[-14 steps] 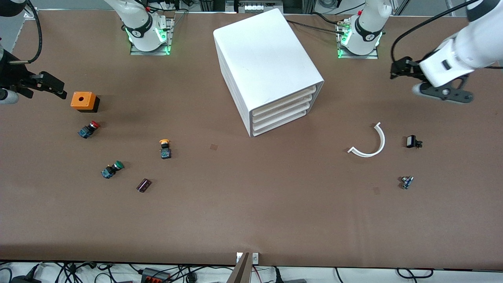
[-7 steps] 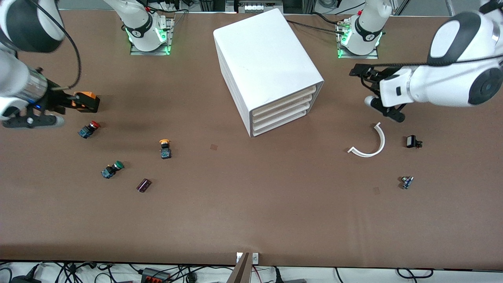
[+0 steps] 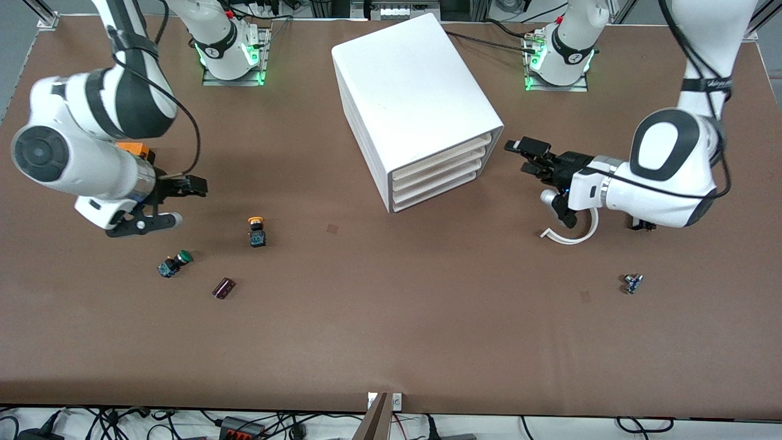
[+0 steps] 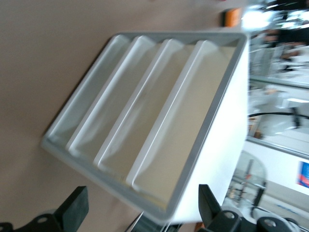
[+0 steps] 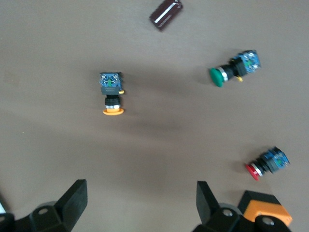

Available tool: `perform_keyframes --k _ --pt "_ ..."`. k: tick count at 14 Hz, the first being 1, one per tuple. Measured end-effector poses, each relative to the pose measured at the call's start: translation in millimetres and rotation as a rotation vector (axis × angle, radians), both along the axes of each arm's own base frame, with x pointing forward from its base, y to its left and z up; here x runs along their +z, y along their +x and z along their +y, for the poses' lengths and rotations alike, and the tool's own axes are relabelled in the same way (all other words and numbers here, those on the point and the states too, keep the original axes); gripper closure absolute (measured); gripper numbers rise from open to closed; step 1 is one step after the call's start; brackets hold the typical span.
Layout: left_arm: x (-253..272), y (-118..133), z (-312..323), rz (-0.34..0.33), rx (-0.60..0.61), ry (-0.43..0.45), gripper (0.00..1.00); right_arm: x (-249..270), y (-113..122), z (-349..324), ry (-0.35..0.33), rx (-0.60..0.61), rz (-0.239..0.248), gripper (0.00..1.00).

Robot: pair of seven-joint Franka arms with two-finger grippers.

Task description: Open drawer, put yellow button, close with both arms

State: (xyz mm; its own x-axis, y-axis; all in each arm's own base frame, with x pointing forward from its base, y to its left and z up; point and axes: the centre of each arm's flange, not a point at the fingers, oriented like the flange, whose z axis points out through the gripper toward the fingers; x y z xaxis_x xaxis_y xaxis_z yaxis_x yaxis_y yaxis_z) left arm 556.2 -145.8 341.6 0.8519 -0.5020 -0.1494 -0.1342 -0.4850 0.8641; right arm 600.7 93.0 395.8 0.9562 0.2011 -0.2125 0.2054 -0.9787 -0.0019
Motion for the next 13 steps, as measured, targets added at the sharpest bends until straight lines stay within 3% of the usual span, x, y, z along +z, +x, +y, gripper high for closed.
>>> perform_keyframes --k 4,7,8,10,13 --pt "-70 -25 -8 0.009 0.06 -0.208 0.04 -52 11 25 0.005 0.037 0.0 0.0" --pt "-86 -38 -31 0.051 0.083 -0.283 0.12 -92 12 42 0.001 0.055 0.026 0.0" --pt "-88 -42 -42 0.062 0.072 -0.297 0.19 -105 12 46 0.002 0.061 0.028 0.0" --pt "-90 -48 -57 0.075 0.051 -0.308 0.22 -125 14 56 0.005 0.074 0.02 0.0" --pt "-91 -50 -60 0.08 0.044 -0.311 0.53 -155 17 62 0.009 0.074 0.007 0.0"
